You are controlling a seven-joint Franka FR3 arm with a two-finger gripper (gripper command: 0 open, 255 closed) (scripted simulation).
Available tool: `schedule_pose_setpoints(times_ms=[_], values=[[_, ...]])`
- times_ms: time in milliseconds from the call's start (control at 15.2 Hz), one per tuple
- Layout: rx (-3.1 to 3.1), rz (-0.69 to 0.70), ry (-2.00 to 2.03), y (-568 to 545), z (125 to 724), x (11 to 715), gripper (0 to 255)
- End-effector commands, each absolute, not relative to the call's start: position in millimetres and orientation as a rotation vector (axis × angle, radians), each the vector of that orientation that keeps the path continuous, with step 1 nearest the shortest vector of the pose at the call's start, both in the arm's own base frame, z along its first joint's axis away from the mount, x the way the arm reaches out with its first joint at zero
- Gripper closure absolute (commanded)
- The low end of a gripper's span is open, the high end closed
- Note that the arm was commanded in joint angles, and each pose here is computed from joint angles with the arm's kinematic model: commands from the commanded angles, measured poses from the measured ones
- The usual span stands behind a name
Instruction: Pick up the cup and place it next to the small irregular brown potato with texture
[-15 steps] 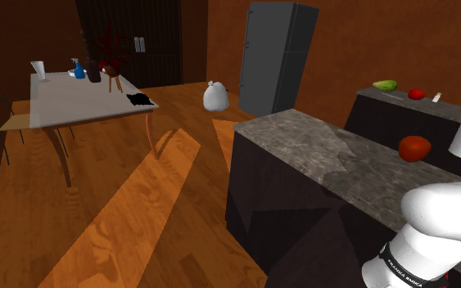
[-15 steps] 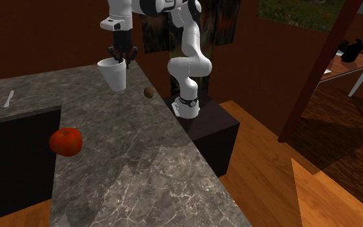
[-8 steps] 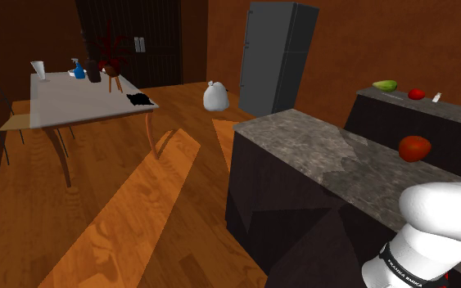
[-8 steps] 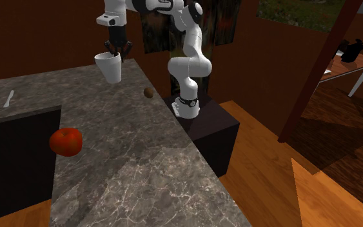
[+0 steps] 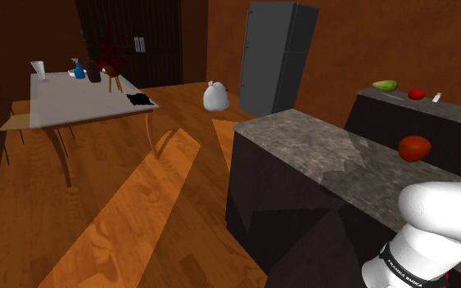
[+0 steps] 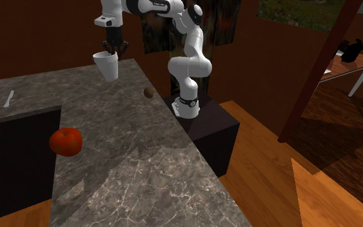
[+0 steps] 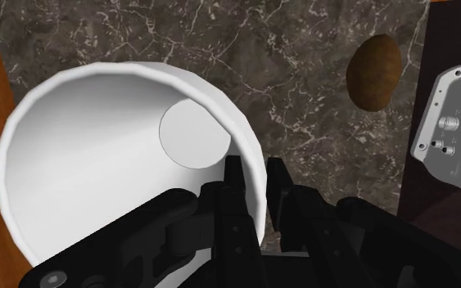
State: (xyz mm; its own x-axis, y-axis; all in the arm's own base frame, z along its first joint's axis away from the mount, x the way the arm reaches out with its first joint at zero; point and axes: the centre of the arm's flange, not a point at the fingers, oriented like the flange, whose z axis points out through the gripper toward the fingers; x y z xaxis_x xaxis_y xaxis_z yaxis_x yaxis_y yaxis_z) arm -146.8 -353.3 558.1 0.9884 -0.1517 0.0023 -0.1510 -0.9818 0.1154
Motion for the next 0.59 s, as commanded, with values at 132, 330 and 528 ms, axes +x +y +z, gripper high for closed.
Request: schedule_pose_setpoints(times_ms=[132, 330, 528], values=[[3.017, -0.01, -0.23, -353.8, 537.4, -147.3, 255], [3.017, -0.01, -0.23, -353.8, 521.6, -147.3, 255], [3.017, -0.01, -0.23, -353.8, 505.7, -147.3, 255]])
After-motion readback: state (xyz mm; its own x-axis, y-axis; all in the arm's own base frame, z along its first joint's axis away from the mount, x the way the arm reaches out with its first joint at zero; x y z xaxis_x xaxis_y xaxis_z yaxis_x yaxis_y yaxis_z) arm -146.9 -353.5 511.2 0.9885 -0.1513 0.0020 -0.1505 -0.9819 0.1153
